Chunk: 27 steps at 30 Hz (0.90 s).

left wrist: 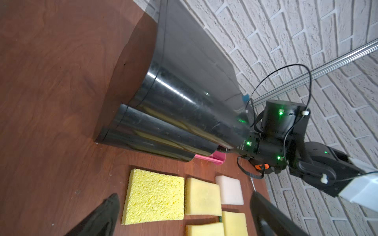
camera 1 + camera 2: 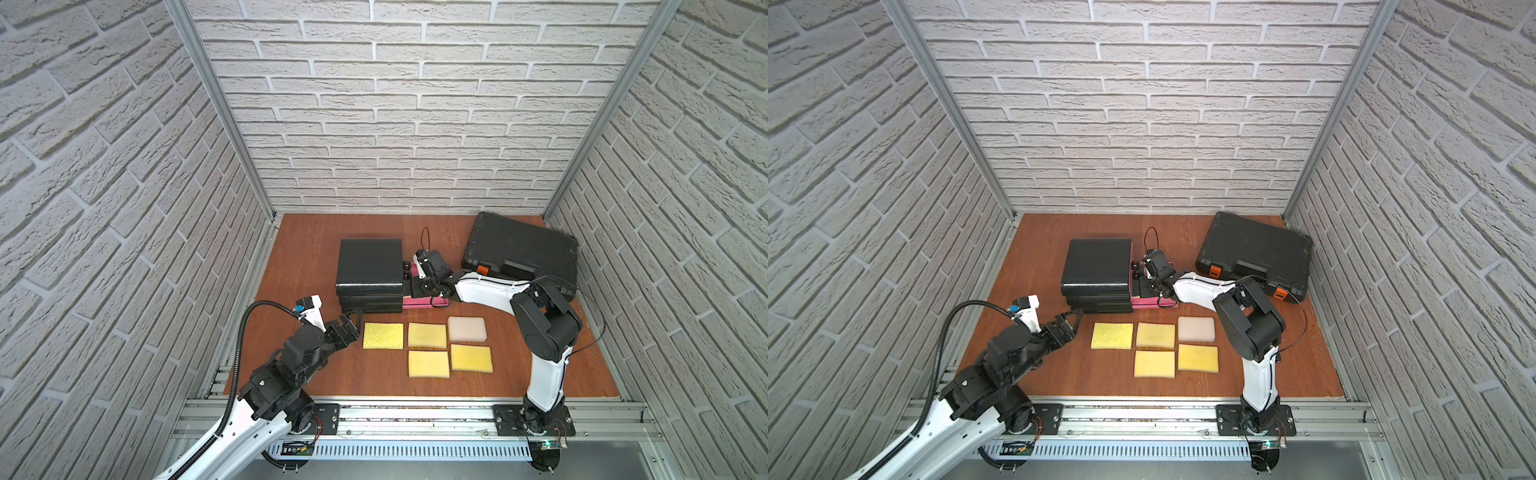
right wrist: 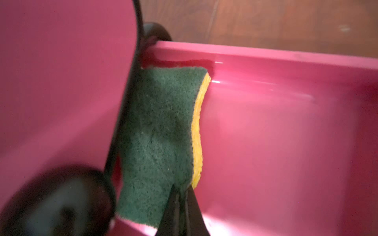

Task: Take the sponge out of the drawer
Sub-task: Pick up the sponge from the drawer.

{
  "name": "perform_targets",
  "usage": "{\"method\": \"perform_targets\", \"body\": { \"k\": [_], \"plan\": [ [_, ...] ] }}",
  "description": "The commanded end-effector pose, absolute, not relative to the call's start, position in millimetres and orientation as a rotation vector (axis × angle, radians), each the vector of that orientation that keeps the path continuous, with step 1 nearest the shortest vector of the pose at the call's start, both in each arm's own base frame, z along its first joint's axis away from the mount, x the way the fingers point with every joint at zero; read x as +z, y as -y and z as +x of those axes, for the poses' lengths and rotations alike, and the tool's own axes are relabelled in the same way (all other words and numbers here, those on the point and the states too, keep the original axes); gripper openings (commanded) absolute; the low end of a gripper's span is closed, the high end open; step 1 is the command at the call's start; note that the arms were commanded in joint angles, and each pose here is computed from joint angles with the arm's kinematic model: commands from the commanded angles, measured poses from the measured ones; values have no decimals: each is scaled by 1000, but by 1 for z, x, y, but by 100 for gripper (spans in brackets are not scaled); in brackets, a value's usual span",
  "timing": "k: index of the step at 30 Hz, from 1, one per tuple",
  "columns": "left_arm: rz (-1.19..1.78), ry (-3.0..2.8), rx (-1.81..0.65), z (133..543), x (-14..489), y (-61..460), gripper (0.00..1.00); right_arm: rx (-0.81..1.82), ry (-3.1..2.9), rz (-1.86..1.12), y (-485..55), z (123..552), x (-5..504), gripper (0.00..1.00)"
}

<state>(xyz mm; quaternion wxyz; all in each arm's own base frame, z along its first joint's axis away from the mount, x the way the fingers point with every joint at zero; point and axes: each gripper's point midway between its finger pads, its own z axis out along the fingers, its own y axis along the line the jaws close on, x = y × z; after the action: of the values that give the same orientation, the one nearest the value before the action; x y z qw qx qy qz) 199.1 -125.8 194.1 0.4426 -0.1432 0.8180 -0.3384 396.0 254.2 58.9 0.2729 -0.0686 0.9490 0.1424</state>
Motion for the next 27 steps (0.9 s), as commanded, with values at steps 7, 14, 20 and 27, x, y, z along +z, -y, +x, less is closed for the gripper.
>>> {"method": "perform_targets", "body": {
  "k": [7, 14, 20, 27],
  "plan": [
    [-18, -2036, -761, 204, 252, 151, 98, 129, -2394, -222, -190, 383, 159, 3],
    [354, -2059, -771, 218, 289, 205, 97, 233, -2272, -488, -178, 334, 234, 3],
    [556, -2024, -922, 228, 310, 237, 97, 656, -2086, -853, -224, 269, 263, 6],
    [551, -1961, -1217, 252, 321, 244, 95, 861, -2087, -1030, -250, 250, 248, 3]
  ]
}}
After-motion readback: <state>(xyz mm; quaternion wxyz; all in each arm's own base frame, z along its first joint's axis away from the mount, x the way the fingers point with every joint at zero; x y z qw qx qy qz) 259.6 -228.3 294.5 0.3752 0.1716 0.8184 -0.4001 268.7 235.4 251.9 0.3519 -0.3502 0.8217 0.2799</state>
